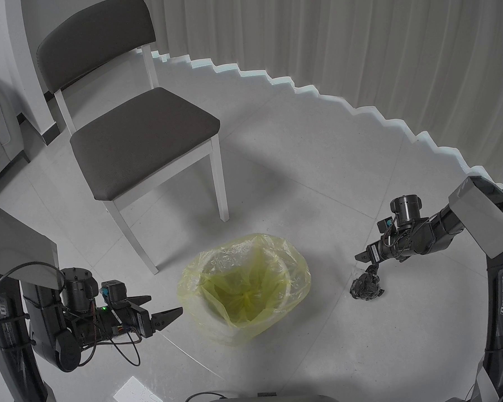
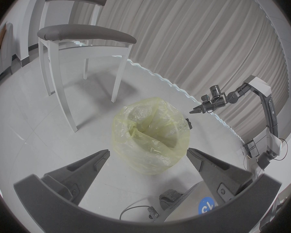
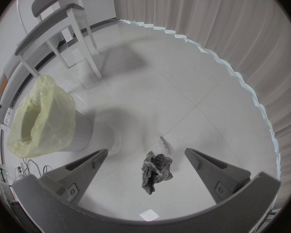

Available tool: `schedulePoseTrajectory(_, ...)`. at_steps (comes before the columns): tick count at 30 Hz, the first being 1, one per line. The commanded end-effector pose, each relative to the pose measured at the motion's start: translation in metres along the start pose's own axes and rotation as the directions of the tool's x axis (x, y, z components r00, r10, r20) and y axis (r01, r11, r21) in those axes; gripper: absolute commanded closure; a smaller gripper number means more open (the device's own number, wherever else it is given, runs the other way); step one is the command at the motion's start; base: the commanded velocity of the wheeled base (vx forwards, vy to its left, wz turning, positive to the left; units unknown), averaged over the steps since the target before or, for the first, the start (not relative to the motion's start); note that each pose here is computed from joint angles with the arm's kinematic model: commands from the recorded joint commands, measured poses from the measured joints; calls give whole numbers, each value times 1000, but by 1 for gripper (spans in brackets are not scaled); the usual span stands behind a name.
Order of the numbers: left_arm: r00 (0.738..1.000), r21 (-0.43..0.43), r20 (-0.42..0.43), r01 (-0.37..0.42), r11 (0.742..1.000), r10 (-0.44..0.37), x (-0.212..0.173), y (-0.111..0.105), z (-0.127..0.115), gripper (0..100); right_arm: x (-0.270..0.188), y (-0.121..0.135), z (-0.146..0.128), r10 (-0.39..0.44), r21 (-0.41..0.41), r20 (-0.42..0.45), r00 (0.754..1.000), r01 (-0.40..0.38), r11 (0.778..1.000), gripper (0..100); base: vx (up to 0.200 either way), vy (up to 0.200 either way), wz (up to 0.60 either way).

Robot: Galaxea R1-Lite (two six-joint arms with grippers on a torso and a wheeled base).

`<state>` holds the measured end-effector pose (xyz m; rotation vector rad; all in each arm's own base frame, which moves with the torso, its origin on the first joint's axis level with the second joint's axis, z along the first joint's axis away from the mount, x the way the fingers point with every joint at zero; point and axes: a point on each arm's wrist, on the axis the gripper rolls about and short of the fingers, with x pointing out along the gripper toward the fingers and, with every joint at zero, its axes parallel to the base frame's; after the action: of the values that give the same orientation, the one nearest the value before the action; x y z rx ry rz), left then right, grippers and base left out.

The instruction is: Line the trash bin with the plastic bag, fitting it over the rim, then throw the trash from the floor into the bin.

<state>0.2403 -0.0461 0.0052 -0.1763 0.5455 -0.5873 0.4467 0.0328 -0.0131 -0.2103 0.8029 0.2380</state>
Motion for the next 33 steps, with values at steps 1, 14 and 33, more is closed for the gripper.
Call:
schedulePoseTrajectory(1,1000,11,29,-3,1000,3,-3,-1,5,0,26,-10,-18,-8,16,-43,999,9,1000,0,0,0,0)
schedulePoseTrajectory(14,1000,1,8,-2,1000,2,-7,-2,0,0,60,-31,-10,-30,28,-31,999,31,999,0,0,0,0)
schedulePoseTrajectory(33,1000,-15,-20,-7,1000,7,-8,-2,-6,0,101,-32,-25,-35,33,-135,990,40,999,0,0,0,0)
